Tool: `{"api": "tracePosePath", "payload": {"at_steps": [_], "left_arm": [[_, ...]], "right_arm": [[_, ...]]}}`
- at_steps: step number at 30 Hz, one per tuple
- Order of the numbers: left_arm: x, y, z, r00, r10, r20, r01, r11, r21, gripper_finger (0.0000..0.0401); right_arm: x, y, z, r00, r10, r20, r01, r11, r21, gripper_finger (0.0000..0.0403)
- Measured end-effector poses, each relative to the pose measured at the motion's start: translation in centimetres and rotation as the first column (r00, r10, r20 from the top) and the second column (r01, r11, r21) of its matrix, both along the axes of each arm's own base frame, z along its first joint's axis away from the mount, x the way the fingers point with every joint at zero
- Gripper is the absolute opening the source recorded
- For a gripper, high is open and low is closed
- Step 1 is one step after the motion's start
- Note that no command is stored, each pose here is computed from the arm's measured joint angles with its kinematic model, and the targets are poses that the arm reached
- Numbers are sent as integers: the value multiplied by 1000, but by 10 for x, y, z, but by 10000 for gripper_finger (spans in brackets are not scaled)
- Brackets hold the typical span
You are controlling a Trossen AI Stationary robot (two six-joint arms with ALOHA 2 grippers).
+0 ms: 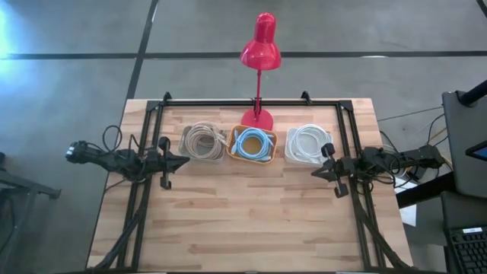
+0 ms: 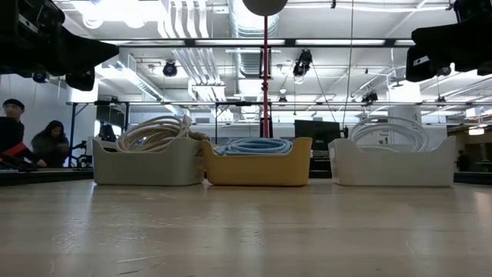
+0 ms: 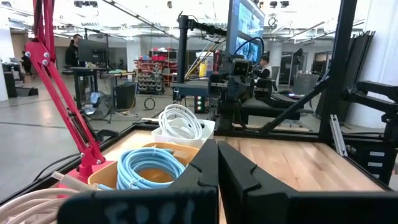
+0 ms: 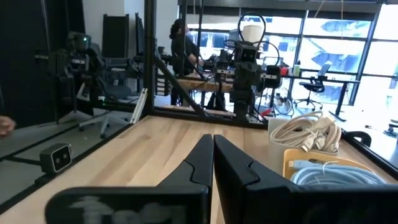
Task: Sort HDMI cables
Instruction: Return to Home Position
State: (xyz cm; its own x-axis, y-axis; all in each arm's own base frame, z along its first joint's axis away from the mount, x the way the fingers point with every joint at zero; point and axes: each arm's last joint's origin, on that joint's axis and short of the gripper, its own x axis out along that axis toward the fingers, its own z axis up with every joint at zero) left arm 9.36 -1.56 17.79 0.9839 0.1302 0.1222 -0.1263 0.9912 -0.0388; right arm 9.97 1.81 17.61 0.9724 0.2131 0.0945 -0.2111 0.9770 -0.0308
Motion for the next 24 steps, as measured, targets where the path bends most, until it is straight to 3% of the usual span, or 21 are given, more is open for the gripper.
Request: {"api": "tracePosePath", "payload": {"at_steps": [24], "left_arm": [[0,0,0,1000,0,-2,0,1000,0,0]], "right_arm": [[0,0,0,1000,0,0,0,1000,3,9]]}}
